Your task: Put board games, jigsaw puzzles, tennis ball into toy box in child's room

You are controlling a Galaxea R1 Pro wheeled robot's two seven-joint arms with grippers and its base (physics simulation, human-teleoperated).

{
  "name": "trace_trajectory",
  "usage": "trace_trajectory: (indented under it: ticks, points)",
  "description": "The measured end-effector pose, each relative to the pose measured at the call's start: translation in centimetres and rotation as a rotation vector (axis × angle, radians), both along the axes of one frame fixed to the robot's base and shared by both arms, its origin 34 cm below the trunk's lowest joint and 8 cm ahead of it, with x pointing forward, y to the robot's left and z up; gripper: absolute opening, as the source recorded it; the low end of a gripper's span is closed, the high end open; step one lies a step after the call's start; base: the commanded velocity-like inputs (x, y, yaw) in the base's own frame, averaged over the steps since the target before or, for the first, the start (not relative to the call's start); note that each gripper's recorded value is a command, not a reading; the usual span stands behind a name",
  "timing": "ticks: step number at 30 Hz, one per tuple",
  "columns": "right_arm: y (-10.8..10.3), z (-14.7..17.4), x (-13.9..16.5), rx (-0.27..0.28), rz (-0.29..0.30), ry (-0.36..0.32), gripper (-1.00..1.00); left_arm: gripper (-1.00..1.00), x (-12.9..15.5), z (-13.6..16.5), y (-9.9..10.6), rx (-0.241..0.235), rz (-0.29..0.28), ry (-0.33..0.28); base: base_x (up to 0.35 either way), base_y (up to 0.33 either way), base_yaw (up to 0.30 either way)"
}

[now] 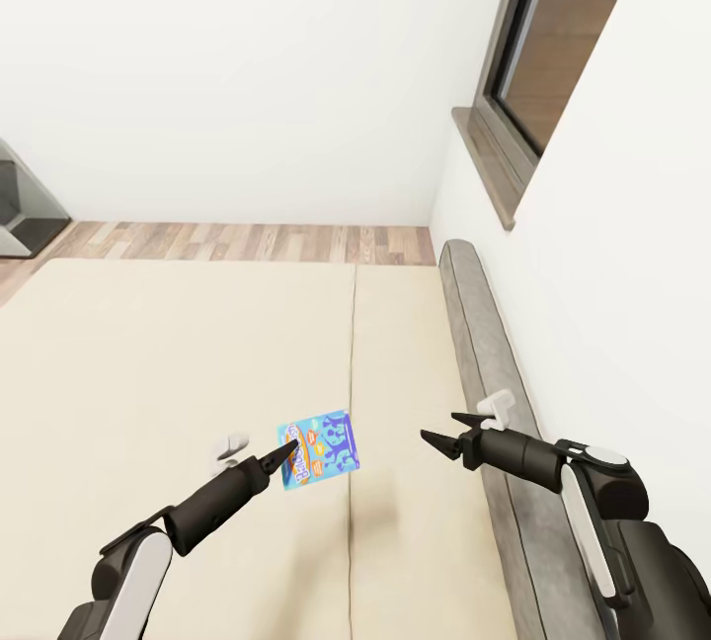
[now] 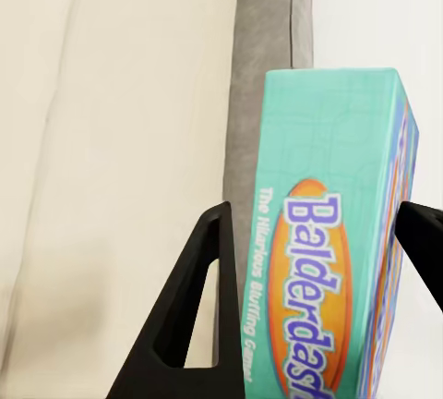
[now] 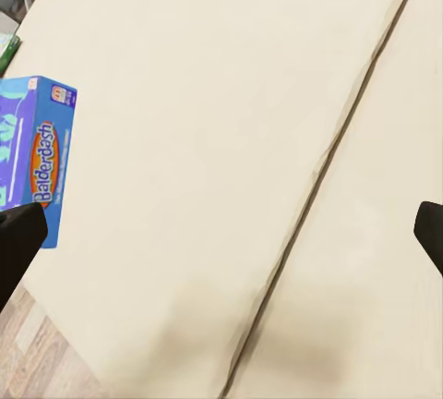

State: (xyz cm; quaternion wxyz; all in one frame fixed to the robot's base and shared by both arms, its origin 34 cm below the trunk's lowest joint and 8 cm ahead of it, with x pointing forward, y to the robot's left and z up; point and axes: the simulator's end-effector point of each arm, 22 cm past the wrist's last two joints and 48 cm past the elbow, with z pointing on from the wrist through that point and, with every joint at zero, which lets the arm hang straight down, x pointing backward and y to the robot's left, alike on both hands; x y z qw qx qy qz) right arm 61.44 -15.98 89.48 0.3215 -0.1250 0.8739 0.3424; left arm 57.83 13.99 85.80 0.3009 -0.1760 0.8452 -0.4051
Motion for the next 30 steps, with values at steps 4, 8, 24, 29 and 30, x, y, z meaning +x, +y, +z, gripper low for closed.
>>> trace_trajectory:
  ticks: [4,8,24,29,30]
  points:
    - [0.0,0.3,0.1,0.0,0.0,-0.007,1.0,-1.0,0.1,0.2,0.0,-0.001,0.0,-0.005,0.0,0.0,0.0]
    - [0.0,0.7,0.1,0.0,0.0,-0.013,1.0,-1.0,0.1,0.5,0.0,-0.001,0.0,-0.009,0.0,0.0,0.0]
    - [0.0,2.0,0.4,0.0,0.0,-0.039,1.0,-1.0,0.5,1.6,-0.1,-0.004,0.0,-0.032,0.0,0.0,0.0]
    - [0.0,2.4,0.5,0.0,0.0,-0.048,1.0,-1.0,0.6,2.0,-0.1,-0.006,0.0,-0.041,0.0,0.0,0.0]
    - [0.0,2.5,0.5,0.0,0.0,-0.049,1.0,-1.0,0.6,2.1,-0.1,-0.007,-0.001,-0.043,0.0,0.0,0.0]
